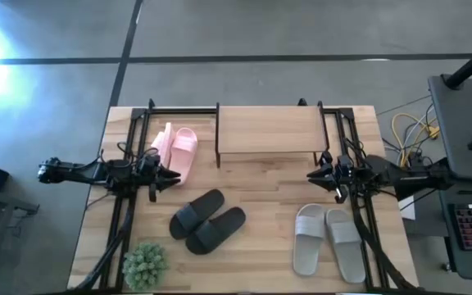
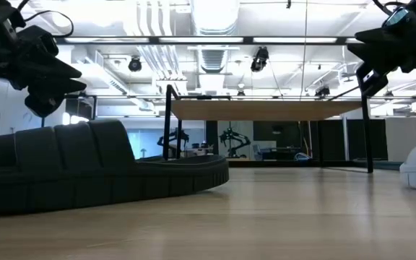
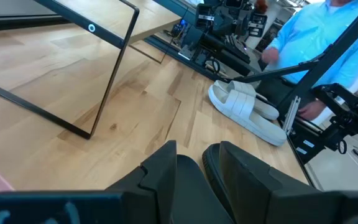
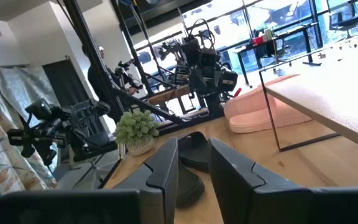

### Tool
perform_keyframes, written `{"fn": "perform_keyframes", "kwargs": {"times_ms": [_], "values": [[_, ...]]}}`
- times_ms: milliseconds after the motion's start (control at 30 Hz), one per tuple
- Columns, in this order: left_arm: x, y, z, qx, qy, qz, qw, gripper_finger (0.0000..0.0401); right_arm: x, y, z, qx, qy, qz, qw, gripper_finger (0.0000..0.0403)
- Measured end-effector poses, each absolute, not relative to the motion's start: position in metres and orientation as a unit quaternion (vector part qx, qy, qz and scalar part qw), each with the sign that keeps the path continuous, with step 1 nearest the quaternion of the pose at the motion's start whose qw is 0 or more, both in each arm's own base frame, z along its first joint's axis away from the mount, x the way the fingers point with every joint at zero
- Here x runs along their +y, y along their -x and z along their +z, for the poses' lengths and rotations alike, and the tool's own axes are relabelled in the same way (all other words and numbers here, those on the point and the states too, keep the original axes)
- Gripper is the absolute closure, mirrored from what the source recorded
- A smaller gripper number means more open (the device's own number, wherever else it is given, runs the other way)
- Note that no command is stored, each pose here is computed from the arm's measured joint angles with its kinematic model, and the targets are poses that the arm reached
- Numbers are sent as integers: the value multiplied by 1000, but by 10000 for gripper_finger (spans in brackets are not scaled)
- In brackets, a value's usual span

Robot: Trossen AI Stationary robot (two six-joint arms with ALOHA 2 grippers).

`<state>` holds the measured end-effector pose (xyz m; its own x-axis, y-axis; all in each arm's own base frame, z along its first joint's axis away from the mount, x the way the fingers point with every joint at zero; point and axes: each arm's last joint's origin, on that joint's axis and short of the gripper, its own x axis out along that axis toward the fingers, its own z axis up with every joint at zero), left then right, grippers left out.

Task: Pick and place slides into the shelf

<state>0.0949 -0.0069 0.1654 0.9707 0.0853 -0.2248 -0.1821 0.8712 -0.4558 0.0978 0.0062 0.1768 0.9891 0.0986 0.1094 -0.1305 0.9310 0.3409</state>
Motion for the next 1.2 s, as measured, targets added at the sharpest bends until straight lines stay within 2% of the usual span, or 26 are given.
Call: {"fn": "perform_keyframes", "kwargs": {"times_ms": [300, 767, 1200], "values": [[-7, -95, 165, 99, 244, 70, 962, 292, 6, -98, 177, -45, -176, 58, 982, 334], [-7, -95, 165, 99, 244, 70, 962, 292, 6, -98, 177, -45, -177, 59, 982, 321], [-7, -95, 166, 99, 244, 69, 962, 292, 6, -98, 177, -45, -176, 58, 982, 334]]}}
